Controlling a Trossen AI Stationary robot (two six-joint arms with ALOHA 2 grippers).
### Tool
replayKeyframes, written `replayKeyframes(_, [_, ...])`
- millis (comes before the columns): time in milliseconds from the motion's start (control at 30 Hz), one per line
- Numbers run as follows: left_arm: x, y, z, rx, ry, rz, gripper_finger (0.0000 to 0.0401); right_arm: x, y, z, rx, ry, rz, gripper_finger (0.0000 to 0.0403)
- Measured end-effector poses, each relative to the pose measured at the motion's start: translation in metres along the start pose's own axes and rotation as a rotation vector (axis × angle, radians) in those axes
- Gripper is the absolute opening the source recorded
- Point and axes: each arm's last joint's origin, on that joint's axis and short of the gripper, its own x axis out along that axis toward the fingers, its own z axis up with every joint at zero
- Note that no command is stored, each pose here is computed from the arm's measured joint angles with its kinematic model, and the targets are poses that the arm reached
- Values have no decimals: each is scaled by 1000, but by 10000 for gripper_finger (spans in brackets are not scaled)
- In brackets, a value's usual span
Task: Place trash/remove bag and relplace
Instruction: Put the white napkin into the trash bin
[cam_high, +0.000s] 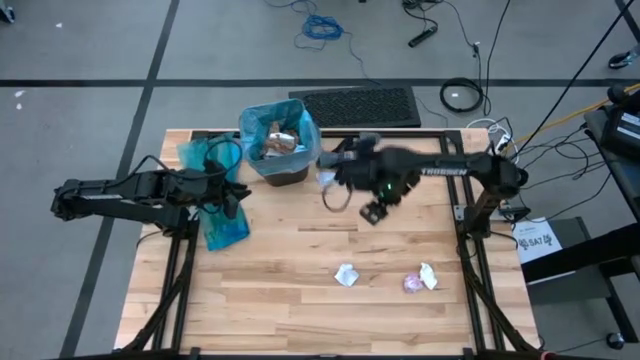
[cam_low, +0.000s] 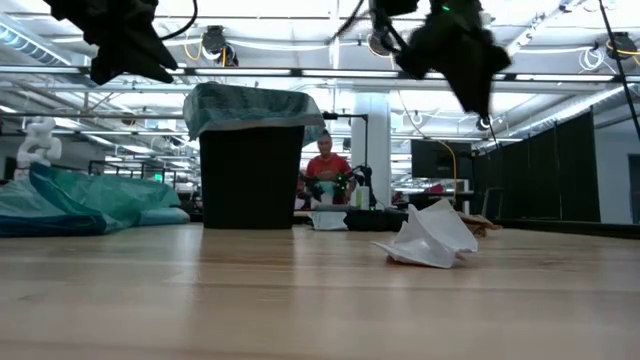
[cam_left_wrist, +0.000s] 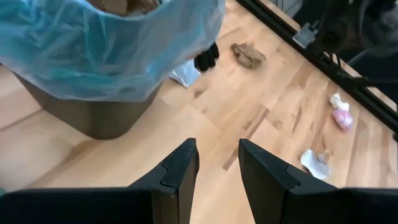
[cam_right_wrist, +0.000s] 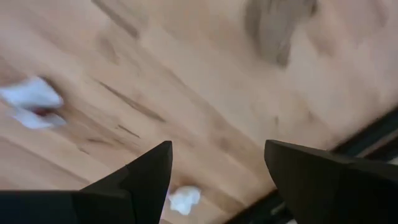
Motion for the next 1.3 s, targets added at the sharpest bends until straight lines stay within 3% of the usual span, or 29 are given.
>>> replayKeyframes(367, [0,-1,-1,24,31,-42,120,52,12,-101,356,-94,169,247])
replayKeyframes(667, [0,-1,-1,51,33,-46,120,84,10,-163,637,-11,123,247])
replayKeyframes(967, [0,-2,-1,52,43,-60,120,130,15,-188,756,37,179,247])
replayKeyframes(1100, [0,-2,-1,52,43,-60,120,148,11,-187,761,19,120,243])
replayKeyframes(1200, [0,-2,-1,50,44,-62,120,155,8,-187,765,10,93,215])
replayKeyframes(1300, [0,-2,-1,49,51,-71,120,160,7,-186,763,13,103,154])
